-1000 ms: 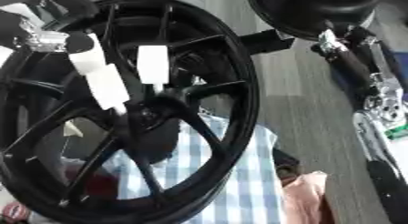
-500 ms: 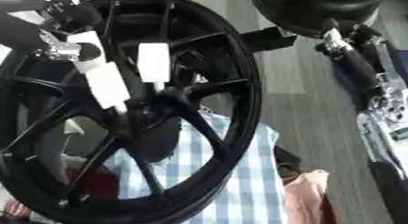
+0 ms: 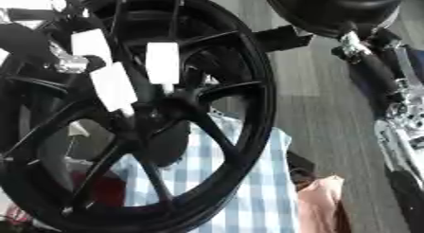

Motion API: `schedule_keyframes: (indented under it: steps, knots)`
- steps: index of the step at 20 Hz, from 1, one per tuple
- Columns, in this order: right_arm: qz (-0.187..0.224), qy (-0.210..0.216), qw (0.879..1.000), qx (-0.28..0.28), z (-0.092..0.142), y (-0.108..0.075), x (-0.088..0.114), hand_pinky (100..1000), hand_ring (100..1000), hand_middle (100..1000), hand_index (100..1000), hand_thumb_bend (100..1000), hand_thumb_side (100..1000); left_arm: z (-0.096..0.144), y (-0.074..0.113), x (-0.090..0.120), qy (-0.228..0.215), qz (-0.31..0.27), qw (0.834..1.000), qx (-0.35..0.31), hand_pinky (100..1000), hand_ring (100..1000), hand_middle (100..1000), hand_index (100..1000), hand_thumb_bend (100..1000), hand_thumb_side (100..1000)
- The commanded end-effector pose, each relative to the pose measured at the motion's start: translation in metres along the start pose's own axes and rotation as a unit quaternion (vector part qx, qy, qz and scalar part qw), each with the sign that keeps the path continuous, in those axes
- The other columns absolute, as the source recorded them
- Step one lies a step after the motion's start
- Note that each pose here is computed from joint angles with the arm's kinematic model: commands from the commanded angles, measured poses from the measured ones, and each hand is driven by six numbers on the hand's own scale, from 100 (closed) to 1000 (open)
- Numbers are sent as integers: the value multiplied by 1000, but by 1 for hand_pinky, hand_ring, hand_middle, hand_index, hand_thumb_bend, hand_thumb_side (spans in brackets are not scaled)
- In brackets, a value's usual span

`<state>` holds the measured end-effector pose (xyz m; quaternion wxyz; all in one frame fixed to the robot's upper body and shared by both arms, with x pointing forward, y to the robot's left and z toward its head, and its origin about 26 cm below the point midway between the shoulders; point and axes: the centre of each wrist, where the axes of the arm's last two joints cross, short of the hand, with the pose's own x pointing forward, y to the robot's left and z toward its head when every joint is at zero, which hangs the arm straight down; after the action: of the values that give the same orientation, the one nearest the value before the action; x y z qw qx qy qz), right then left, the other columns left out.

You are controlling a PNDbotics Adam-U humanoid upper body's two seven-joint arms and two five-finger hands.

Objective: Pull the pin out of the wheel hub.

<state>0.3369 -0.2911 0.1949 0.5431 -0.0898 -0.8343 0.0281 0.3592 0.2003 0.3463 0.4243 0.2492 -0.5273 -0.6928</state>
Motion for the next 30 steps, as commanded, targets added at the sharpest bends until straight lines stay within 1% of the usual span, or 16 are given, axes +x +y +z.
schedule_keyframes:
  steps: [1,3,6,7,8,10,11,14,16,20,22,24,25,27,30]
  knots:
    - [4,-9,1000,-2,-2,-4,4,787,629,623,669,182,459,6,6,-1,15,-7,1000,-1,740,704,661,802,333,533]
    - [3,-8,1000,-3,-1,-4,4,787,629,623,669,183,459,7,6,-1,16,-7,1000,0,720,670,624,773,308,523]
    - [-1,-5,1000,-4,-1,-4,2,787,629,623,669,184,460,8,8,-1,12,3,1000,15,666,583,540,685,159,470]
    - [-1,-3,1000,-4,0,-4,1,788,629,623,669,185,460,9,8,0,10,9,1000,23,657,573,528,673,117,446]
    - [-1,-2,1000,-5,0,-4,0,788,629,623,669,185,460,10,9,0,9,16,999,31,650,564,517,661,100,430]
    - [-1,1,1000,-7,0,-5,-1,788,630,624,669,186,461,12,9,0,8,31,998,49,641,549,487,627,100,435]
    - [0,2,1000,-7,1,-5,-2,788,630,624,669,186,461,13,10,0,9,37,998,59,633,542,456,593,100,440]
    - [1,4,1000,-8,1,-6,-3,788,630,624,669,186,461,20,14,0,7,51,994,92,627,528,410,544,100,453]
    - [2,4,1000,-9,1,-7,-3,788,630,624,669,187,460,30,19,2,3,58,991,120,624,518,380,516,100,440]
    - [6,0,1000,-12,2,-9,-1,788,630,624,670,185,460,60,32,-3,2,69,980,184,624,513,372,511,100,421]
    - [9,-2,1000,-14,2,-11,0,788,630,624,670,185,460,79,35,-12,10,77,972,220,625,512,370,510,100,425]
    - [12,-3,1000,-18,3,-13,1,788,630,624,670,184,461,102,36,-28,31,92,960,262,625,510,366,508,100,428]
    - [13,-4,1000,-22,3,-15,1,788,630,624,670,184,459,112,34,-40,52,100,952,283,625,509,367,511,100,441]
    - [14,-9,999,-30,3,-18,3,788,630,624,670,184,457,133,26,-70,102,129,931,325,628,510,370,517,100,446]
    - [13,-17,999,-46,3,-22,6,788,630,624,670,184,454,152,2,-119,179,181,895,367,633,520,393,544,100,473]
